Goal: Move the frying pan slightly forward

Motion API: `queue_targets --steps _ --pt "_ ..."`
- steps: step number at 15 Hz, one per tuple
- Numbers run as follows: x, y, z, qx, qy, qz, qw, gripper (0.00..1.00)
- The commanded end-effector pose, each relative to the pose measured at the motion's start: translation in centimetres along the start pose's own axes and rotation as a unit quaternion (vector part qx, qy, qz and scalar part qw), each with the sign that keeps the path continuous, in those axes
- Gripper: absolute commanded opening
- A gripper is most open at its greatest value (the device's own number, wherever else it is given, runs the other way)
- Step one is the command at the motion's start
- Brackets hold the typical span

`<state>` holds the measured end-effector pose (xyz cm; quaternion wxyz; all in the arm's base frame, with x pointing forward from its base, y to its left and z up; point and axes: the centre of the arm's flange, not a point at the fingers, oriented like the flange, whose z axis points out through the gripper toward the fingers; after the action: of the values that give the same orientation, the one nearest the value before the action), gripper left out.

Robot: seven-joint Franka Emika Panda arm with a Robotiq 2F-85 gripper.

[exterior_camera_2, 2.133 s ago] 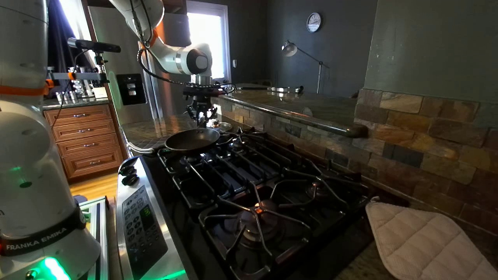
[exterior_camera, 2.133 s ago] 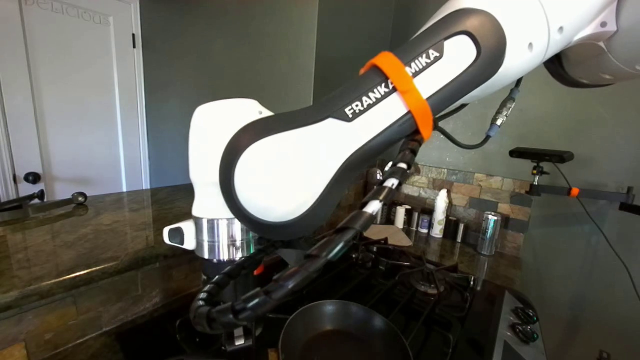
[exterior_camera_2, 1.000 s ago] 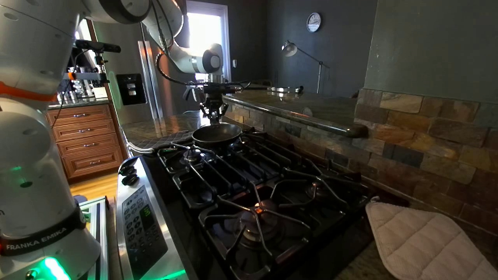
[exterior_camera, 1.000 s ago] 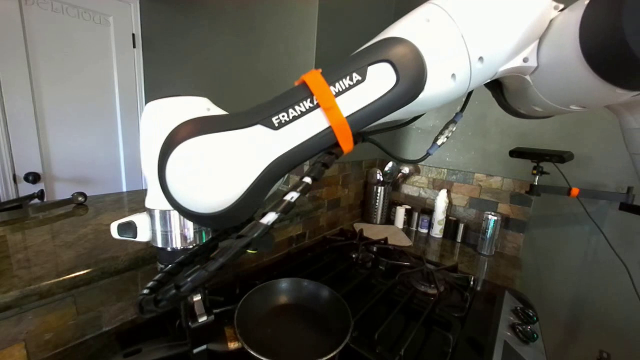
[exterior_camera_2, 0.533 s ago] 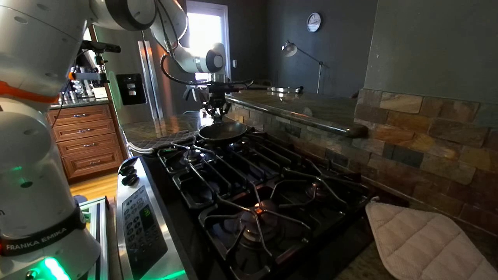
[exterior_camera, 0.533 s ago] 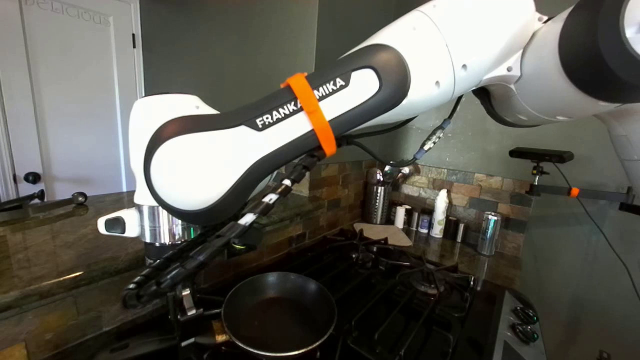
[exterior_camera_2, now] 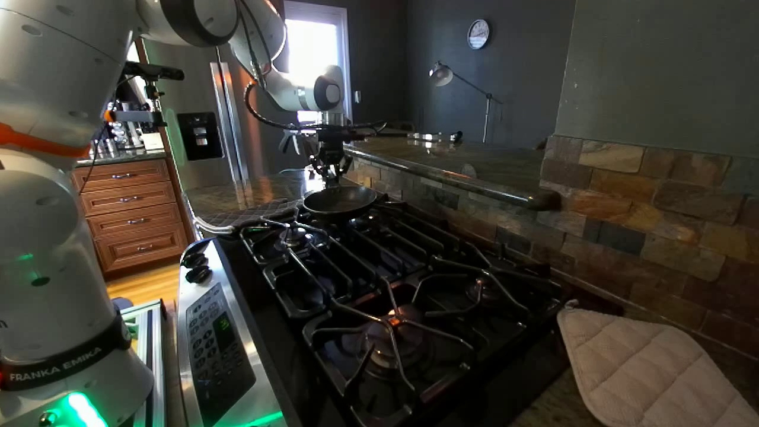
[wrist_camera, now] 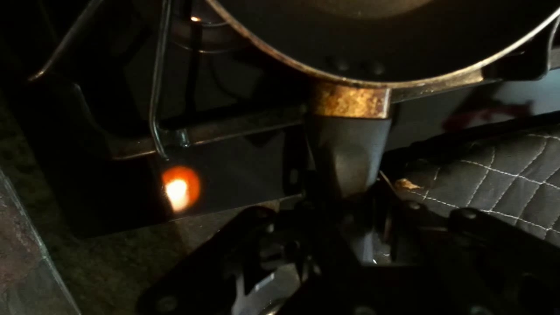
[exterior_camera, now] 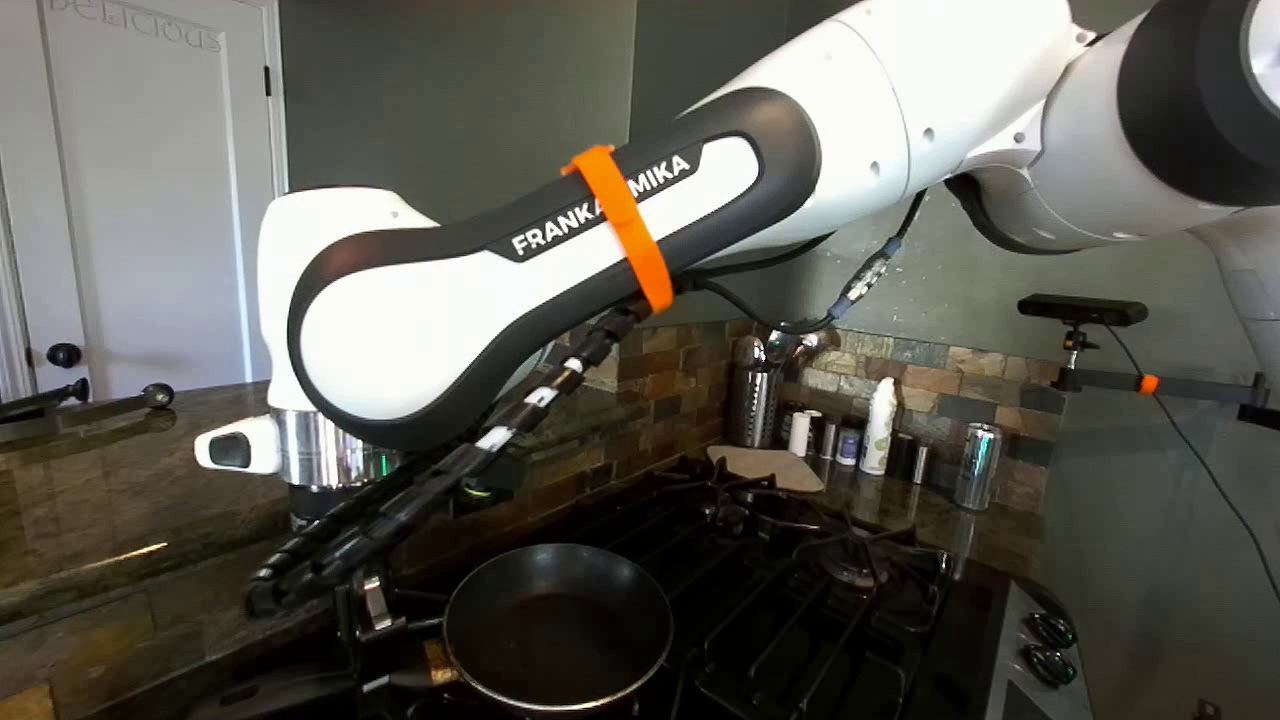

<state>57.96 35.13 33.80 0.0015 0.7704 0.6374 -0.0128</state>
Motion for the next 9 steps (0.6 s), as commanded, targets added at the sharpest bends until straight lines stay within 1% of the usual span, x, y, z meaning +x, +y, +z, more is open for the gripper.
queue_targets --steps 1,9 --pt "1.0 0.8 -0.1 -0.017 -0.005 -0.029 0.9994 0.08" --pt "3.4 2.2 0.3 -0.035 -0.012 -0.096 0.9947 0.08"
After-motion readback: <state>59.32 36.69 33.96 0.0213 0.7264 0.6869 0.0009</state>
